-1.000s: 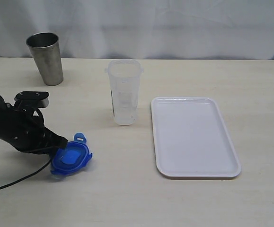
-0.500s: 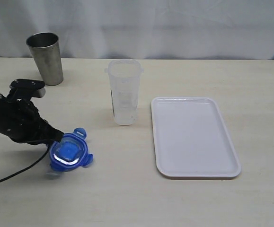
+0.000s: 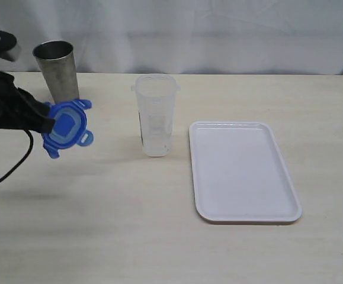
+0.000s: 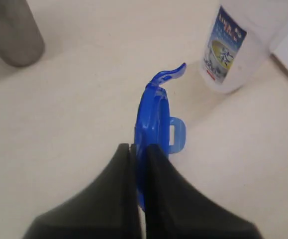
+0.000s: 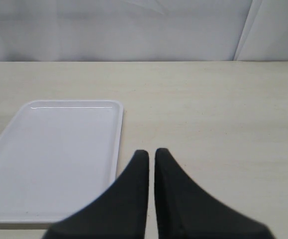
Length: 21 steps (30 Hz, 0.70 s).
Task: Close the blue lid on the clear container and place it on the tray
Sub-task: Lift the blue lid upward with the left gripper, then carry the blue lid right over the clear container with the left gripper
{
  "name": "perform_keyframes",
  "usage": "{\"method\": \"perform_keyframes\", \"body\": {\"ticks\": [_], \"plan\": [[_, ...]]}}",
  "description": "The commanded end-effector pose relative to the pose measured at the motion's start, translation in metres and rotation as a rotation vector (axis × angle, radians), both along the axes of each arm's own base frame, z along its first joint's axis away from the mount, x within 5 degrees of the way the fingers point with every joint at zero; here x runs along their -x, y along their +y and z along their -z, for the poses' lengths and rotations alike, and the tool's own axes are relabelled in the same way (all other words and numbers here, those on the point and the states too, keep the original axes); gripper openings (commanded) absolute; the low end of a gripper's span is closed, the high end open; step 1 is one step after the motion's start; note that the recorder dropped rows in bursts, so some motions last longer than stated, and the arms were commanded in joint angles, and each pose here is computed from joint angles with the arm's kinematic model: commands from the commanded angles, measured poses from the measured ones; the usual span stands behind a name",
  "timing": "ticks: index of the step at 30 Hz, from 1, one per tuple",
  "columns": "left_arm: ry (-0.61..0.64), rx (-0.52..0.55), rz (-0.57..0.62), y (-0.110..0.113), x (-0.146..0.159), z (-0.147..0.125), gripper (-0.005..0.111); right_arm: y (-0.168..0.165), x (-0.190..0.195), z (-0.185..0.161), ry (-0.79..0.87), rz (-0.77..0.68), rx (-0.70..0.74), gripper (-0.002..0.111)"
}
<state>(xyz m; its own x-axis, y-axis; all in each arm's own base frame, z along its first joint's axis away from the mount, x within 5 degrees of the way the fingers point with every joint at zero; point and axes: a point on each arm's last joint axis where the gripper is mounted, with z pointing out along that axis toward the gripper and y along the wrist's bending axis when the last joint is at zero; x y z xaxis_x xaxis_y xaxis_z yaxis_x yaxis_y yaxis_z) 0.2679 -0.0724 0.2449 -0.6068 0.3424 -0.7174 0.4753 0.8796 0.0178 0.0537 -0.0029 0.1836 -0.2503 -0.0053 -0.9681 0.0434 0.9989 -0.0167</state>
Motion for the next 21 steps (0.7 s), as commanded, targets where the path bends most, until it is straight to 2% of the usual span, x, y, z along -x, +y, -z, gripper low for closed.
{"method": "perform_keyframes", "body": {"ticks": [1, 10, 15, 18, 21], "plan": [[-0.161, -0.025, -0.011, 0.004, 0.006, -0.026, 0.0, 0.0, 0.0, 0.0, -0.008, 0.006, 0.001, 0.004], [-0.406, -0.092, 0.071, -0.016, 0.002, -0.062, 0.0, 0.0, 0.0, 0.0, -0.008, 0.006, 0.001, 0.004], [-0.564, -0.085, 0.047, -0.02, -0.006, -0.097, 0.0, 0.0, 0.0, 0.0, -0.008, 0.006, 0.001, 0.004], [-0.66, -0.106, 0.009, -0.016, -0.01, -0.109, 0.0, 0.0, 0.0, 0.0, -0.008, 0.006, 0.001, 0.004], [-0.716, -0.174, 0.009, -0.016, -0.019, -0.105, 0.0, 0.0, 0.0, 0.0, -0.008, 0.006, 0.001, 0.004]]}}
